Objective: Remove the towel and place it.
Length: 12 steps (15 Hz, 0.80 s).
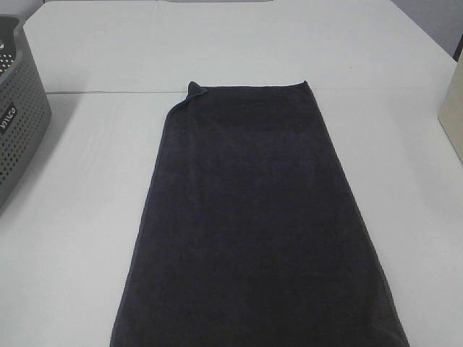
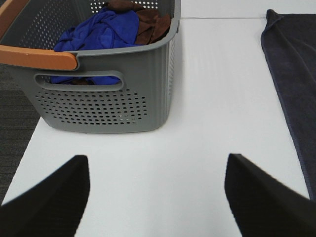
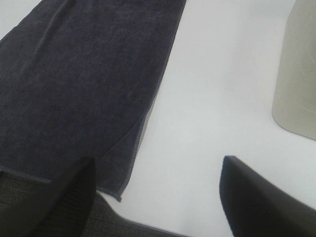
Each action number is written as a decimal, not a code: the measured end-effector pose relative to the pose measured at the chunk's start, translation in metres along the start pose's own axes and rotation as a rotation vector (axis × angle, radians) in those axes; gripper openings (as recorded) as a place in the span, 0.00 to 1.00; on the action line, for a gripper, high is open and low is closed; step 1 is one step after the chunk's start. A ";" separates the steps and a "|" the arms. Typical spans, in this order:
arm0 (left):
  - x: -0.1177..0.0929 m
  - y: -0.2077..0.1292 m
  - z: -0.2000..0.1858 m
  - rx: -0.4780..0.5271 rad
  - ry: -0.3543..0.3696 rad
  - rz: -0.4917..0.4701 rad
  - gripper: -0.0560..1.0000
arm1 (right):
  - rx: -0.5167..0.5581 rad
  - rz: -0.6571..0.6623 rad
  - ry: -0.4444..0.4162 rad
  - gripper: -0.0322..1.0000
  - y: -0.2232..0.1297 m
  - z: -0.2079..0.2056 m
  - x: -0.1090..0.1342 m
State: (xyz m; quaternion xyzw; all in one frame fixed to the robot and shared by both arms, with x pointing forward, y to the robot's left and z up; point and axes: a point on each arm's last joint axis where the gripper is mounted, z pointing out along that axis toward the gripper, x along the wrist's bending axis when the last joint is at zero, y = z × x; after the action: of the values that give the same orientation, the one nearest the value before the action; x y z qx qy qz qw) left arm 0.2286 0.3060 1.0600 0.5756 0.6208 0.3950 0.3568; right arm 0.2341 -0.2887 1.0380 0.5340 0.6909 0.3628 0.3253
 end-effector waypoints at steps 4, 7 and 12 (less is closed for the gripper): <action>-0.005 -0.003 0.002 0.014 -0.053 0.007 0.73 | -0.001 0.003 0.005 0.70 0.000 0.000 0.000; -0.005 -0.003 0.002 0.014 -0.058 0.005 0.73 | -0.002 0.004 0.009 0.70 0.000 0.000 0.001; -0.006 -0.003 0.002 0.014 -0.012 -0.018 0.73 | -0.001 0.049 -0.038 0.70 0.001 0.001 0.002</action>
State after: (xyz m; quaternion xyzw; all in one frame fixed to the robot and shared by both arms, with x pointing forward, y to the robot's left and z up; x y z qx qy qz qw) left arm 0.2300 0.2997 1.0566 0.5749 0.6267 0.3838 0.3599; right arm 0.2348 -0.2863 1.0383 0.5576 0.6711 0.3607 0.3297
